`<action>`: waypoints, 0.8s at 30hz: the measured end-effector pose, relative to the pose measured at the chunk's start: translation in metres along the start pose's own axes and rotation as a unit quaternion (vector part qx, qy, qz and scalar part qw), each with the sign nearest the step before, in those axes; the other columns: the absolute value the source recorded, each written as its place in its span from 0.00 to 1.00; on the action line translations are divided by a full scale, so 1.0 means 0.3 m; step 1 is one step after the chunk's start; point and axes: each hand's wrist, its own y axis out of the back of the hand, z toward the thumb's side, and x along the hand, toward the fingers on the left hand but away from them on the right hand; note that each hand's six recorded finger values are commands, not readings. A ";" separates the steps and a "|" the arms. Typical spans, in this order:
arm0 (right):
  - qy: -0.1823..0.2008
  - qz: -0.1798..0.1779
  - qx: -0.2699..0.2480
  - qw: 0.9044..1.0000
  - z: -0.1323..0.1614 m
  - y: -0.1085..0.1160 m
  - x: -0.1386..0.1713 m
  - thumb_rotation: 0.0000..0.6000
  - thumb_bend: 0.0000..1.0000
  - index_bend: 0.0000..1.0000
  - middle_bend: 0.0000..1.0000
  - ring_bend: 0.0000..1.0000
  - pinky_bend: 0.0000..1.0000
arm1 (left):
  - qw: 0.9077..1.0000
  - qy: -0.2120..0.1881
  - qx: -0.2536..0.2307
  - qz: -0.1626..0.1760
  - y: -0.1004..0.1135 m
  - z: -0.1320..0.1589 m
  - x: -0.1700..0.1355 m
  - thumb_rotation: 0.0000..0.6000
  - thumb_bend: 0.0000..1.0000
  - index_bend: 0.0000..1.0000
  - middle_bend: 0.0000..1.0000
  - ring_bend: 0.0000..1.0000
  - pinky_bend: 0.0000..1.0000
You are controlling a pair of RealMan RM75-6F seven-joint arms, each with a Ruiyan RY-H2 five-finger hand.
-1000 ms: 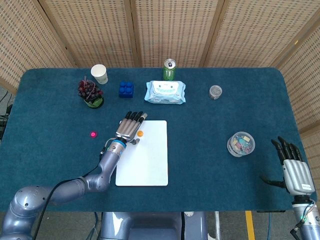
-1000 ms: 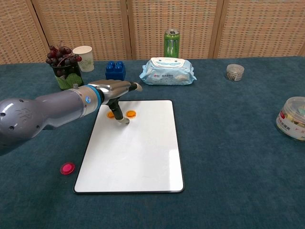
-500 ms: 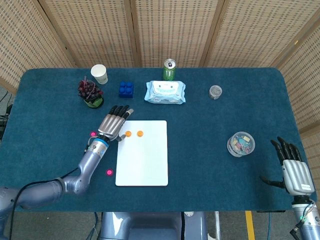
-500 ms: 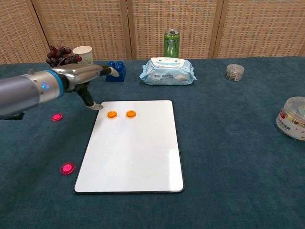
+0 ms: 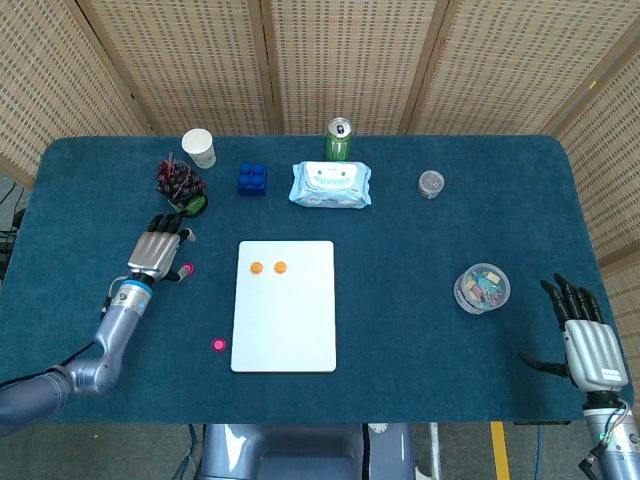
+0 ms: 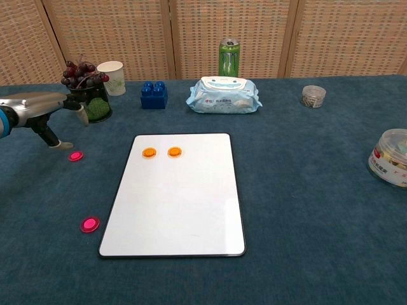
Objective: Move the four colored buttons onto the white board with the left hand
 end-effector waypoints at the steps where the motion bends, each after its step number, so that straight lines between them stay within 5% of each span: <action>1: 0.000 0.000 0.000 1.000 0.000 0.000 0.000 1.00 0.05 0.01 0.00 0.00 0.00 | 1.000 0.001 -0.001 -0.002 -0.005 -0.008 -0.002 1.00 0.31 0.33 0.00 0.00 0.00; 24: 0.010 -0.006 0.002 1.000 -0.026 -0.013 0.025 1.00 0.05 0.01 0.00 0.00 0.00 | 1.000 0.000 0.003 -0.028 -0.132 -0.042 0.019 1.00 0.33 0.39 0.00 0.00 0.00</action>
